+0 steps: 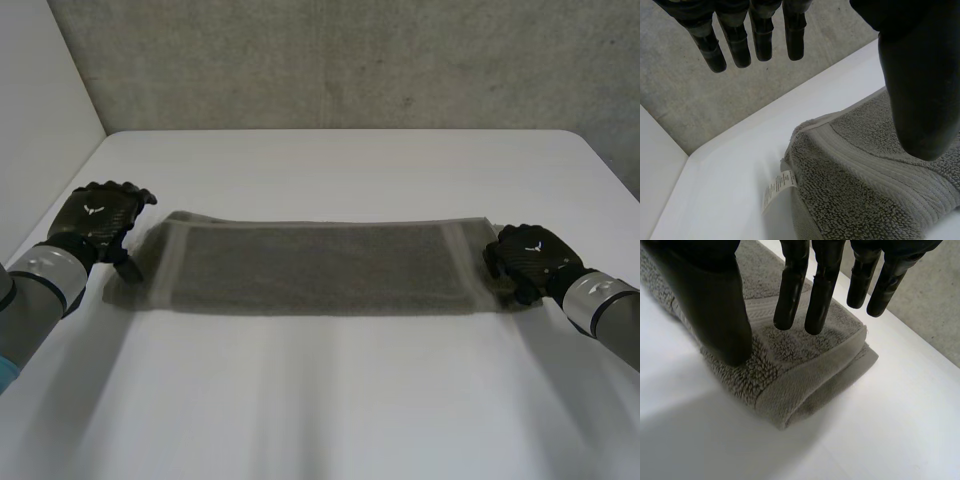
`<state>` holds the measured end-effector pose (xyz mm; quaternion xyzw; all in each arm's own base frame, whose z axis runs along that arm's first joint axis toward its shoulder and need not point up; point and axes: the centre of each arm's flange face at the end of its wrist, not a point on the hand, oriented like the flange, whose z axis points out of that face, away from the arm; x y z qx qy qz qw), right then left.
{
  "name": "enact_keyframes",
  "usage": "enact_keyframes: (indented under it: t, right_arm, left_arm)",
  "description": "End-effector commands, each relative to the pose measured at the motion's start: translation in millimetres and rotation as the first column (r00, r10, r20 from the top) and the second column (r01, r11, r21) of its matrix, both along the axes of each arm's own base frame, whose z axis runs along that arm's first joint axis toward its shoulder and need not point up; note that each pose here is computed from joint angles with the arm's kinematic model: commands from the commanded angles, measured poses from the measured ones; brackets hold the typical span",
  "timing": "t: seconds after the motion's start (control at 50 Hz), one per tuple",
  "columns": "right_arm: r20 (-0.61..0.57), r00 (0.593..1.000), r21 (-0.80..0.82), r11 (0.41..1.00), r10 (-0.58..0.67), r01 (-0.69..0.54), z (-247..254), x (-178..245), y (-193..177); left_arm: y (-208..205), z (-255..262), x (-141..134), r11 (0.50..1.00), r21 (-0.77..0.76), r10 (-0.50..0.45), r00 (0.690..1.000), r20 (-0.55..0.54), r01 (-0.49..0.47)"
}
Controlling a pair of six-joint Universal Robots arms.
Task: Fold the towel.
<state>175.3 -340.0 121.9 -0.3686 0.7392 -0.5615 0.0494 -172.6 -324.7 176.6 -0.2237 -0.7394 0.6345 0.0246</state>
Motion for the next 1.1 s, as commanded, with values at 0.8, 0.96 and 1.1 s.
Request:
enact_keyframes:
  t: [0.8, 0.96, 1.1]
  right_arm:
    - [-0.064, 0.986, -0.204, 0.969, -0.155, 0.14, 120.0, -78.5, -39.2]
    - [0.023, 0.982, -0.251, 0.952, 0.188, -0.176, 141.2, 76.4, 10.2]
    - [0.015, 0.919, -0.255, 0.89, 0.393, -0.377, 123.4, 180.0, 75.8]
  left_arm:
    - [4.0, -1.0, -2.8, 1.0, 0.0, -0.006, 1.0, 0.001, 0.006]
    - [6.3, 0.5, -3.5, 1.0, -0.003, -0.007, 1.0, 0.0, 0.007]
    - [7.7, 2.1, -3.4, 1.0, -0.008, -0.007, 1.0, 0.0, 0.007]
